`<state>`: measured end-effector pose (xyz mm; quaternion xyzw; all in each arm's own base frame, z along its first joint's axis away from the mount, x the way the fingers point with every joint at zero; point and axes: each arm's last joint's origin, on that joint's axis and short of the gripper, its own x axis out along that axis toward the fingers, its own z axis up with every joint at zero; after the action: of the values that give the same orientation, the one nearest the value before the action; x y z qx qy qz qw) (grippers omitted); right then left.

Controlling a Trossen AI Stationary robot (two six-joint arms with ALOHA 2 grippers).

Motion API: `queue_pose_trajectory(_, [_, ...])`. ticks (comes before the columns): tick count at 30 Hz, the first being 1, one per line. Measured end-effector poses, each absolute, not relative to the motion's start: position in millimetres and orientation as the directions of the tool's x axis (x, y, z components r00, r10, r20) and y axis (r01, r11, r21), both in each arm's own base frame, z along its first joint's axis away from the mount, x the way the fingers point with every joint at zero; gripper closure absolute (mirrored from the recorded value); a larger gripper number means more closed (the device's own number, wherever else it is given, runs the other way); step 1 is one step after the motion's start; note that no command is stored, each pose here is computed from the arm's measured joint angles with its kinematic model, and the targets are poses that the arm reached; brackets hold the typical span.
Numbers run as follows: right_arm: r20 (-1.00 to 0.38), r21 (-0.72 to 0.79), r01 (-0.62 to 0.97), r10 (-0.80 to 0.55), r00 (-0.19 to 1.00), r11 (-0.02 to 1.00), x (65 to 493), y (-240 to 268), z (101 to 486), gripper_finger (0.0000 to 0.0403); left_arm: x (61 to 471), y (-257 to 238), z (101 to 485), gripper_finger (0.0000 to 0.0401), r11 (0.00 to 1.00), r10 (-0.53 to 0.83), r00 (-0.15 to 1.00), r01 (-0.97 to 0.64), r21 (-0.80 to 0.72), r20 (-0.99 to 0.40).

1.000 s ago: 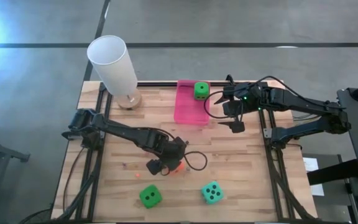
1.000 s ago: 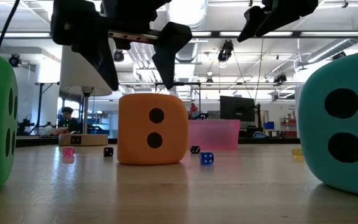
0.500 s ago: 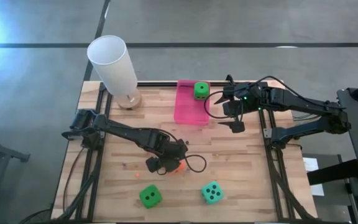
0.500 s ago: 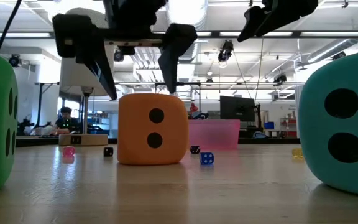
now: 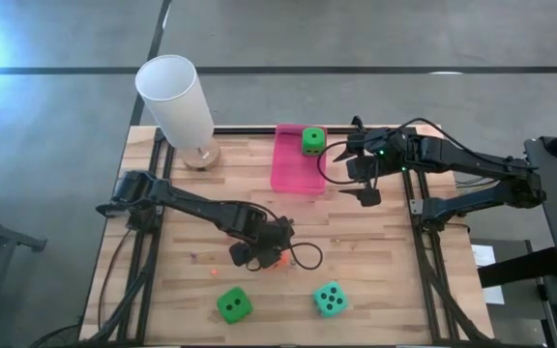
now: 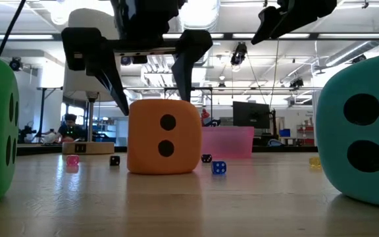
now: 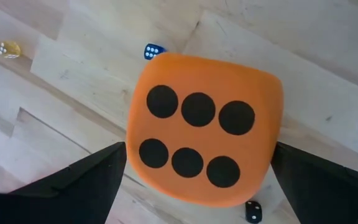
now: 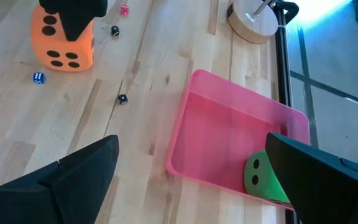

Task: Pick & Place Dice
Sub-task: Put the big orange dice into the red container

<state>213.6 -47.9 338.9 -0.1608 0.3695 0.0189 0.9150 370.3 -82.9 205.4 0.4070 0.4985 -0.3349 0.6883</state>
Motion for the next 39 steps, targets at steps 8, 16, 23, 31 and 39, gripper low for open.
queue_pose_trajectory(8, [-0.682,-0.281,-0.154,-0.084,0.726,0.947,213.6,-47.9,338.9,0.0003,370.9,-83.1,204.8,0.0007,0.380,-0.057,0.287,0.892,0.245,-0.956])
queue_pose_trajectory(16, [-0.682,-0.281,-0.154,-0.084,0.726,0.947,213.6,-47.9,338.9,0.0003,371.9,-83.6,200.3,0.0016,0.352,-0.064,0.282,0.904,0.243,-0.957])
queue_pose_trajectory(23, [-0.682,-0.280,-0.153,-0.084,0.727,0.948,213.6,-47.9,339.0,0.0003,371.2,-83.7,198.2,0.0019,0.397,-0.064,0.282,0.887,0.235,-0.957])
queue_pose_trajectory(31, [-0.682,-0.280,-0.153,-0.084,0.727,0.948,213.6,-47.9,339.0,0.0003,366.9,-87.0,203.1,0.0020,0.450,-0.064,0.267,0.868,0.211,-0.961])
queue_pose_trajectory(39, [-0.682,-0.280,-0.154,-0.084,0.727,0.948,213.6,-47.8,339.0,0.0003,365.0,-91.2,208.8,0.0013,0.477,-0.073,0.279,0.853,0.212,-0.958])
